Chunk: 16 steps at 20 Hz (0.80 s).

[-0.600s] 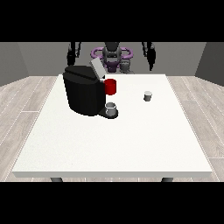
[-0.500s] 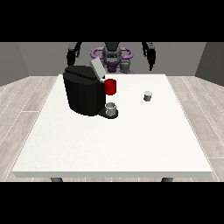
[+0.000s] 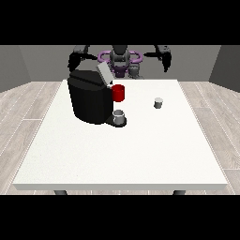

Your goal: Insert the coffee pod into the coffee machine and close the lid

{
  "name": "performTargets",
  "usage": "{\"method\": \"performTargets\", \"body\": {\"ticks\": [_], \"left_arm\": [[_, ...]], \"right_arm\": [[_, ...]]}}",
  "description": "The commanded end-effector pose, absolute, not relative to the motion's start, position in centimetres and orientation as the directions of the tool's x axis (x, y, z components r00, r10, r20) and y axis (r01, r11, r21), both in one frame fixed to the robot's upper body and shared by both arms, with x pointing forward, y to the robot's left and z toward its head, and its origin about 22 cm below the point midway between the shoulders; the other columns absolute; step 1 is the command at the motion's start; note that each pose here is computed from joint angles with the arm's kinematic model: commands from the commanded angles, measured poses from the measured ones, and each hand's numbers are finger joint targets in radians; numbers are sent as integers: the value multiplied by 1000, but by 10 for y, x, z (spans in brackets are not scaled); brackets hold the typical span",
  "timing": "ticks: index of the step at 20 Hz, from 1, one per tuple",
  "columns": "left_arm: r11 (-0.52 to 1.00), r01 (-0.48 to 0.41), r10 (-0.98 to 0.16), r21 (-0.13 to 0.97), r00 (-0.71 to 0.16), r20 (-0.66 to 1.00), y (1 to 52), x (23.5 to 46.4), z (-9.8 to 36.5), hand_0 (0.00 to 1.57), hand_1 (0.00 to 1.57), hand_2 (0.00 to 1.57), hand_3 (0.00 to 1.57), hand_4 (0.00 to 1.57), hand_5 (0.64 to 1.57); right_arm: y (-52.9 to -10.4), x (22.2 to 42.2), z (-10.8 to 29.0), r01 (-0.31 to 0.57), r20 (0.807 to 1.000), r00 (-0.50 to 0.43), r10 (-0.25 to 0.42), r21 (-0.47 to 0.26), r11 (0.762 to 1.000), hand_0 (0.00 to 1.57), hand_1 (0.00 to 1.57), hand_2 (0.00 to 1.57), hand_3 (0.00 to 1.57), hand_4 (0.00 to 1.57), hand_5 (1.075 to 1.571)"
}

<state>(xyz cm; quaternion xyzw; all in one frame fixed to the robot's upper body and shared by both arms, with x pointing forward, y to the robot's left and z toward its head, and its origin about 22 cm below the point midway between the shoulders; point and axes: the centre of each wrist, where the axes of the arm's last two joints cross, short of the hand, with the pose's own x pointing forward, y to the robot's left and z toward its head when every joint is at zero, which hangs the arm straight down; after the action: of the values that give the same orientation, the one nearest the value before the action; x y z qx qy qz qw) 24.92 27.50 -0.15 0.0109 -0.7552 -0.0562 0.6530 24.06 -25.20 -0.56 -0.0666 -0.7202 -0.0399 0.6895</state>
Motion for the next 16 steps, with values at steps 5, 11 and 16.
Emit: {"method": "performTargets", "body": {"ticks": [5, 11, 16], "left_arm": [[953, 23, -296, 301, -132, 946, 318, 276, 21, 0, 0, 0, 0, 0, 1571], [955, 31, -293, 294, -37, 955, 348, 314, 52, 0, 0, 0, 0, 0, 1571], [916, 20, -400, 400, -19, 916, 344, 322, 30, 0, 0, 0, 0, 0, 1571]], "right_arm": [[-235, 244, -3, 154, 992, -122, 18, 1, 988, 0, 0, 0, 0, 158, 1571], [-220, 253, 8, 100, 988, -157, -2, 17, 995, 0, 0, 0, 0, 228, 1571], [-207, 262, 22, 71, 982, -187, -1, 14, 997, 0, 0, 0, 0, 283, 1571]]}}
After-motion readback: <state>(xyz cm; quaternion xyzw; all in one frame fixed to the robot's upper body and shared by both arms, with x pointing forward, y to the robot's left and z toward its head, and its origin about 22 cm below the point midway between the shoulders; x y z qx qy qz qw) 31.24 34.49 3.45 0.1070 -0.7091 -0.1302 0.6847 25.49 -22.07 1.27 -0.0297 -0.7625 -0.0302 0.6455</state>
